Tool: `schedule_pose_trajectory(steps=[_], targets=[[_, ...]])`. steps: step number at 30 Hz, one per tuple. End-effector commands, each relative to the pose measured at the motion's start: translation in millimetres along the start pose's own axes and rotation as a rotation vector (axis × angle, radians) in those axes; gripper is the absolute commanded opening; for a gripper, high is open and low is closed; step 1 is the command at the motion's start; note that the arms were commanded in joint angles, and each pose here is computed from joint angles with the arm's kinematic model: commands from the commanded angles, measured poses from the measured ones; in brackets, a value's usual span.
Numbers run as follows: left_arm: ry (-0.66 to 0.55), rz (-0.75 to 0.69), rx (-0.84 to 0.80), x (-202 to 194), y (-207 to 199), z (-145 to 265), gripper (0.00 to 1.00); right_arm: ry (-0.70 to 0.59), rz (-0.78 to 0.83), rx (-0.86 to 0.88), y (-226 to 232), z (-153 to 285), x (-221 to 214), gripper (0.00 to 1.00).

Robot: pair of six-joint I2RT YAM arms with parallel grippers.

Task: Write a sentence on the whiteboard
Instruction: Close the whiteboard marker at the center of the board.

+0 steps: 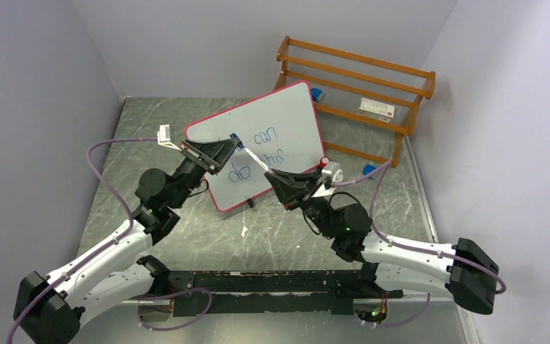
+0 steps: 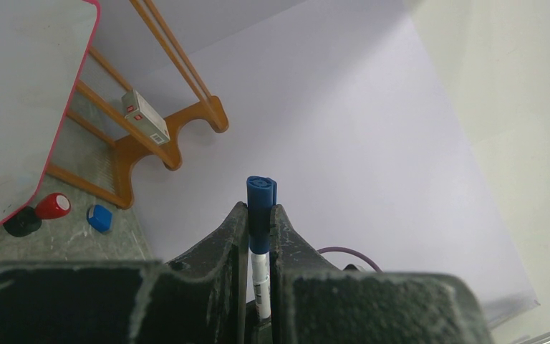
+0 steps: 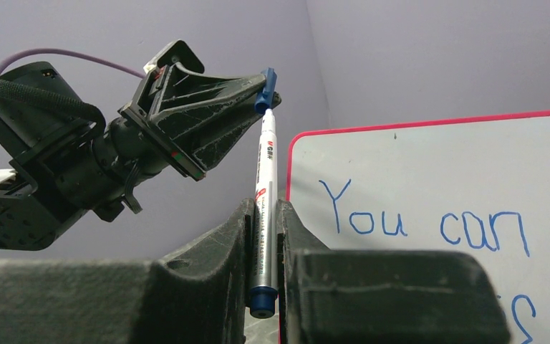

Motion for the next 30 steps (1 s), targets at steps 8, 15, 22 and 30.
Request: schedule_pose_trajectory(steps=[8, 15, 22, 30], targets=[[0.012, -0.011, -0.014, -2.8, -2.7, -2.1, 0.05, -0.019, -0.008, 0.022, 5.2, -3.4, 4.4, 0.0], [-0.014, -0.014, 0.0, 0.3, -1.8, -5.6, 0.05, -0.016, -0.008, 0.014, 4.3, -3.7, 3.6, 0.0], [-0.009, -0.015, -0.014, 0.9, -5.0, -2.9, 0.05, -0.027, -0.007, -0.009, 0.9, -3.6, 3.0, 0.0], [0.005, 0.002, -0.043, 0.2, -10.2, 0.7, 0.05, -0.04, -0.012, -0.032, -2.9, -3.5, 1.0, 0.0]])
Point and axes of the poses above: each gripper's point midway between its finger pads, its own z axis back along the fingers, its own y axis along the line the jaws close on, x = y × z, the point moved 7 cm from there along z, back along the fingers, and after that the axes turned 15 degrees about -z, right-handed, at the moved point
